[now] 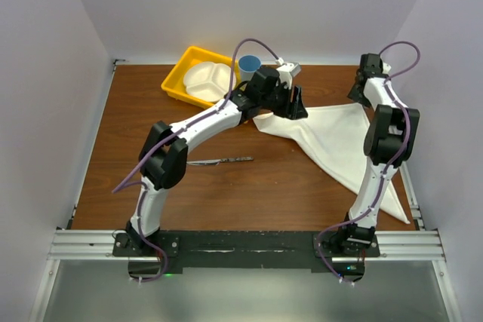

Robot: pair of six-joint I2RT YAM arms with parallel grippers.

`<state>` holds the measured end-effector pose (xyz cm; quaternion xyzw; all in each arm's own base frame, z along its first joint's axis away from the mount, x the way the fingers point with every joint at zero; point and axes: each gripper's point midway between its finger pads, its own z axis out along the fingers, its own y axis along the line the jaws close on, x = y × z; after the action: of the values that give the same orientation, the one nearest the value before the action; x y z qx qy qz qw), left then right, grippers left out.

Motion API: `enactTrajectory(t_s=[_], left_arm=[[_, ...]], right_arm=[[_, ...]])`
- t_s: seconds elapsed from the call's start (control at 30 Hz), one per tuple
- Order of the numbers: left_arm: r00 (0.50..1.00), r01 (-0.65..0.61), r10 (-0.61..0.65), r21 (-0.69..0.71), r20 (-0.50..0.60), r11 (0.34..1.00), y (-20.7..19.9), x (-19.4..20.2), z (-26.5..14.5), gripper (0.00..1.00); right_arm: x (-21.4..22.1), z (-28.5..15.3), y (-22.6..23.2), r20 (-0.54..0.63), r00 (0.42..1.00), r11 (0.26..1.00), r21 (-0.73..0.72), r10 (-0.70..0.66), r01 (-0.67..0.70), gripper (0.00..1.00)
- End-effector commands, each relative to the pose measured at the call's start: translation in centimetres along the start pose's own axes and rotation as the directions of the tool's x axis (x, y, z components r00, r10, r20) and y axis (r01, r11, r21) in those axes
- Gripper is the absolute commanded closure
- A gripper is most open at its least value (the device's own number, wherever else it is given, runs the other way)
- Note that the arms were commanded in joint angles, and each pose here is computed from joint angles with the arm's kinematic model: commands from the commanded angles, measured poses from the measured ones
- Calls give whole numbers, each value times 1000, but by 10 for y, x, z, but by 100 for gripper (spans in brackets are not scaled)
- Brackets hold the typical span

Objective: Fold the napkin, place the utensils inside, and roll it up

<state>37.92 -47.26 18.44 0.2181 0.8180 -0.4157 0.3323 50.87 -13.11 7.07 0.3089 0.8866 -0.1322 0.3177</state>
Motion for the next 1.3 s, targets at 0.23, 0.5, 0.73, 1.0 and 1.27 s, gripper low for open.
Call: enactTrajectory(t_s=[0.23, 0.5, 0.73, 1.0, 1.27], left_arm=[[1000, 9, -9, 32, -11, 999, 6, 5, 9, 43], [1000, 18, -17, 30, -15, 999, 8, 5, 13, 43], [999, 30, -29, 45, -23, 999, 7, 7, 17, 43], [999, 38, -37, 53, -28, 998, 7, 8, 19, 43], [999, 44, -42, 58, -31, 997, 5, 9, 19, 43]], right_arm=[[-22, 17, -28, 6, 1000, 1000, 15, 12, -12, 51], [-9, 35, -17, -30, 1000, 998, -63, 5, -7, 62], [0, 45, -11, -45, 999, 995, -97, -20, 16, 58], [10, 50, -8, -71, 997, 994, -112, -27, 19, 64], [11, 48, -7, -69, 997, 992, -125, -30, 21, 74]])
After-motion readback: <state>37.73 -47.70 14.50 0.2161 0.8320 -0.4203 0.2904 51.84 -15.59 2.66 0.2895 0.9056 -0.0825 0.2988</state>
